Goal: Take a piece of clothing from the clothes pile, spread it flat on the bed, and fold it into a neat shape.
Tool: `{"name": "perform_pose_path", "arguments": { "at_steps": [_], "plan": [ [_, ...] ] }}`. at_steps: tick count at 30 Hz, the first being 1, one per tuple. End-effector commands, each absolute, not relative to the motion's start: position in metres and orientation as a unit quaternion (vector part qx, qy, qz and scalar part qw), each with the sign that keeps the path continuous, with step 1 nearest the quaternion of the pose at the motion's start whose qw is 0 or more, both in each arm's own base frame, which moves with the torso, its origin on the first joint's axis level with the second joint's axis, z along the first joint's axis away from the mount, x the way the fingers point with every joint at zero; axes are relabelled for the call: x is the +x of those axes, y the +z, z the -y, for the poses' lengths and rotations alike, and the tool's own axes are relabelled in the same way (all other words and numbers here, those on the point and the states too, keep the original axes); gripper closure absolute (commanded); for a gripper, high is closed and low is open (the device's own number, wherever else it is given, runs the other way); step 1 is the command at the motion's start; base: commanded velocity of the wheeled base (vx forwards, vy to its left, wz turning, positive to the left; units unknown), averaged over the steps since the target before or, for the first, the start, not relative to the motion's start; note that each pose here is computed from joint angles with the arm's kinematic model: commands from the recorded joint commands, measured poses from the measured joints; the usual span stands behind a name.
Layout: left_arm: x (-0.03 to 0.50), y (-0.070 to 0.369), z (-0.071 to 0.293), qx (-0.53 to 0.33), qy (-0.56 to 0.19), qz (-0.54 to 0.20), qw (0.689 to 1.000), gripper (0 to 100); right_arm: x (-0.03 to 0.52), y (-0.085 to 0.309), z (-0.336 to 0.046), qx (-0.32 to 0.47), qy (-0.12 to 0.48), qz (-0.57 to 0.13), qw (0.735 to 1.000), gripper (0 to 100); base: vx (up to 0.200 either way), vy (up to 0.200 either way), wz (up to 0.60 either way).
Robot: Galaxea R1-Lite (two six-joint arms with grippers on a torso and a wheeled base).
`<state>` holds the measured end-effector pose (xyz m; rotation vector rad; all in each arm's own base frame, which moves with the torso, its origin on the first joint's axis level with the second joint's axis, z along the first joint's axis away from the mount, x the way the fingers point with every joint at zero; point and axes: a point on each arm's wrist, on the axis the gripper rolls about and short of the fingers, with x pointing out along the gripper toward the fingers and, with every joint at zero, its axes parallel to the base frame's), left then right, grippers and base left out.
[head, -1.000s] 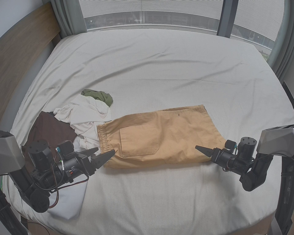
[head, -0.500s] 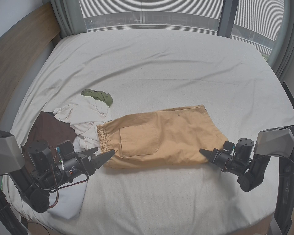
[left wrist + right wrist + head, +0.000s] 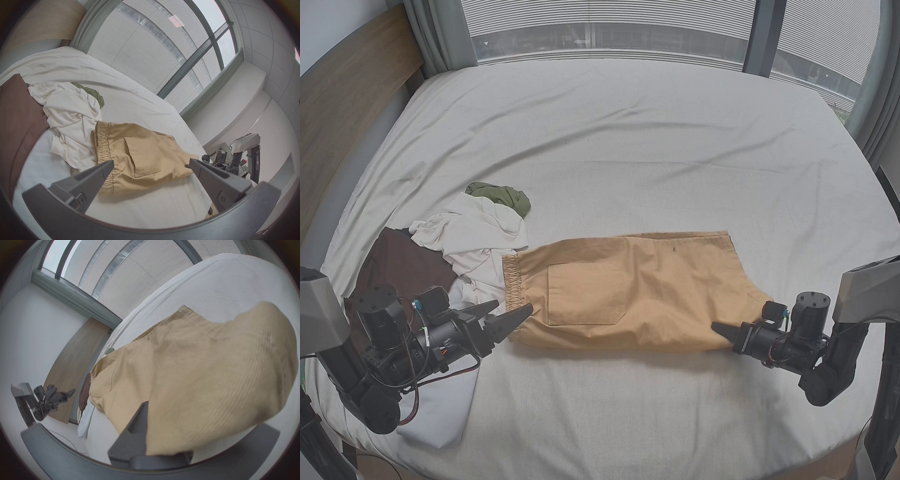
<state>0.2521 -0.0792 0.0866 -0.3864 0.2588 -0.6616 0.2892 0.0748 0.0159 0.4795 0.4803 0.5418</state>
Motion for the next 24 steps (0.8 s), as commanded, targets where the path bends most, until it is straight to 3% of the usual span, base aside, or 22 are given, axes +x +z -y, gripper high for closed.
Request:
{"name": "perform_pose_path", "arguments": {
  "at_steps": [1, 24],
  "plan": [
    [0.252, 0.086, 0.08, -0.188, -0.322, -0.128, 0.919, 0, 0.269, 0.026, -0.064, 0.223, 0.251, -0.239, 0.911, 100, 0.0, 0.0, 0.0],
    [0.251, 0.084, 0.081, -0.19, -0.324, -0.132, 0.917, 0, 0.212, -0.001, -0.023, 0.195, 0.174, -0.348, 0.9, 100, 0.0, 0.0, 0.0]
  ]
}}
